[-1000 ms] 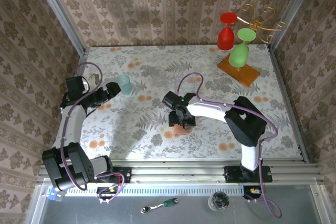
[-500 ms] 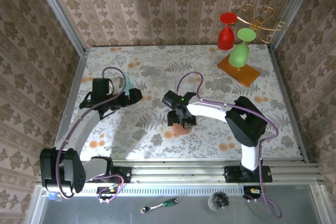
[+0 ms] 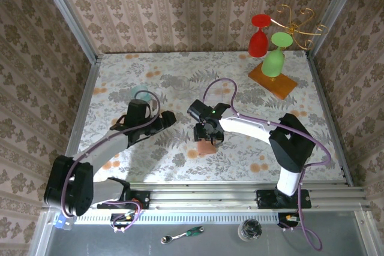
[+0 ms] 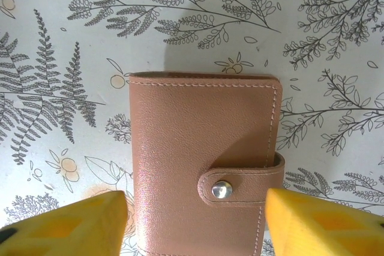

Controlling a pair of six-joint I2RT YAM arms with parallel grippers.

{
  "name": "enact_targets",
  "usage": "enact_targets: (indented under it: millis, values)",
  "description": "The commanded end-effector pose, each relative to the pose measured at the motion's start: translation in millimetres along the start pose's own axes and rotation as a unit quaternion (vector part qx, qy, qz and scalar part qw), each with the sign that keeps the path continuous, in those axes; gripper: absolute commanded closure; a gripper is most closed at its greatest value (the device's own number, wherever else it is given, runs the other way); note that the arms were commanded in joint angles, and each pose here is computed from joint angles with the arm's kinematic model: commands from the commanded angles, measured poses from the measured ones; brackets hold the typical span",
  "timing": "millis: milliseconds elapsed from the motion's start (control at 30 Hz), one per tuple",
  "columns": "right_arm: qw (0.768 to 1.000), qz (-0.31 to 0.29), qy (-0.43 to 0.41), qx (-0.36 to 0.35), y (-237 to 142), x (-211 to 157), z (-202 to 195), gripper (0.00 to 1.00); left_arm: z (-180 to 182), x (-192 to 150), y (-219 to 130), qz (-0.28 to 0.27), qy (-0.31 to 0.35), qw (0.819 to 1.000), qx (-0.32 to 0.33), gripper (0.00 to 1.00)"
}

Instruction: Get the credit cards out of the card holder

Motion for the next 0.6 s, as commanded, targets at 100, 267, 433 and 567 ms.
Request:
enact_targets:
  millis: [100,267,433,567]
  values:
    - [1.000,0.013,-0.018,-0.013,1,-6,-5,0.46,-6,-12,23,-0.001,-0.022,0.999,-0.026,0.34]
    - [1.000,0.016,-0.020,-0.013,4,-4,-7,0.51,-5,-26,39,0.015,-0.050,0.997,-0.058,0.39]
    - [0.999,0.022,-0.020,-0.013,8,-4,-8,0.56,-3,-39,52,0.027,-0.061,0.995,-0.073,0.46]
    - [0.999,0.030,-0.020,-0.012,13,-5,-9,0.58,-8,-45,58,0.023,-0.067,0.993,-0.092,0.49]
Point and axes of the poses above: each hand's point on the last joint's axis, 136 mm out from that joint toward the fingers, its own y axis out along the fingers, its own z axis along the line the jaws close on, x = y × z, the point moved 9 cm from there along -y, back along the fingers, and after that the axes turned 3 degrees about -y, right-handed, at the moved point
